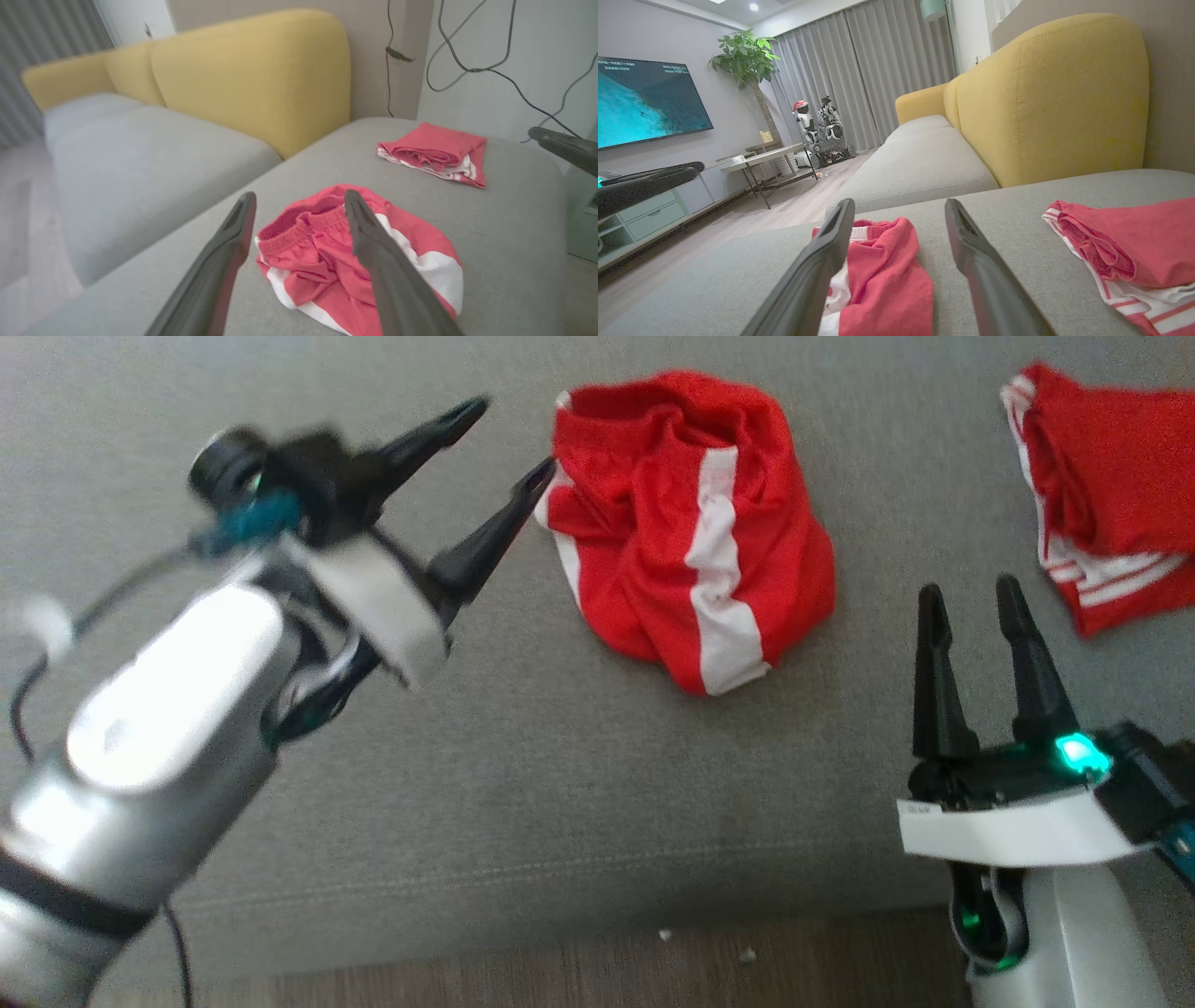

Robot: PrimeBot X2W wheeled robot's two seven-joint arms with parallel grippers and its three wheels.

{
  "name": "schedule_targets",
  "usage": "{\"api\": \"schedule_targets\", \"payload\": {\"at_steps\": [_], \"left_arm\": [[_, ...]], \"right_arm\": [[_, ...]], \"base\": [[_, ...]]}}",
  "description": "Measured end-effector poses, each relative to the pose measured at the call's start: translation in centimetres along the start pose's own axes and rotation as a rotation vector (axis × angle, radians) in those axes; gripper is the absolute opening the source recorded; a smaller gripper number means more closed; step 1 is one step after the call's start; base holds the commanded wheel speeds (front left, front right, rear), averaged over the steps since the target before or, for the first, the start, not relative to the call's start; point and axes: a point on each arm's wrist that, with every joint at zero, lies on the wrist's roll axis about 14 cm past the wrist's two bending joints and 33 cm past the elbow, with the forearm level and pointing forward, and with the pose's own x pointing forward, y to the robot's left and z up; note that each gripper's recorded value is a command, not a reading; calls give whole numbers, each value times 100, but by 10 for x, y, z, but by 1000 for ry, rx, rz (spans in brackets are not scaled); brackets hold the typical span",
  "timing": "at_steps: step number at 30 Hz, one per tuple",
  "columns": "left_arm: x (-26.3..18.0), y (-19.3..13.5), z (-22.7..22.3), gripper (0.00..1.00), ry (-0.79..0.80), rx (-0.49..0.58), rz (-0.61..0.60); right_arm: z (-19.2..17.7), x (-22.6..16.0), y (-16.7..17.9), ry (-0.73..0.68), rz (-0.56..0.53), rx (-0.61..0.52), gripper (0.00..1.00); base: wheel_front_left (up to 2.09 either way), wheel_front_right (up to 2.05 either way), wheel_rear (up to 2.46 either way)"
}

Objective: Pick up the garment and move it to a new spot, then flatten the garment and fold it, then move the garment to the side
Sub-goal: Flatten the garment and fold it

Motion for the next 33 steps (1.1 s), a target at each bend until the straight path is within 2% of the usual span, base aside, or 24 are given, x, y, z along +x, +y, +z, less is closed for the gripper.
{"api": "schedule_targets", "payload": {"at_steps": [5,11,14,16,25,33], "left_arm": [[43,-12,-28,100,139,-72,-152],[76,-13,-57,100,295,16,-289],[94,-9,-61,100,322,87,-322],[102,-11,-64,100,329,92,-339],[110,-56,-91,100,422,107,-496],[114,-65,-99,100,446,139,-537]], "right_arm": [[-9,12,-21,11,-50,14,100],[-15,17,-54,13,-134,26,100],[-20,17,-68,23,-170,24,100],[-19,17,-77,18,-194,25,100],[-17,12,-99,12,-255,19,100],[-16,5,-107,18,-281,7,100]], "base": [[0,0,0],[0,0,0],[0,0,0],[0,0,0],[0,0,0],[0,0,0]]}}
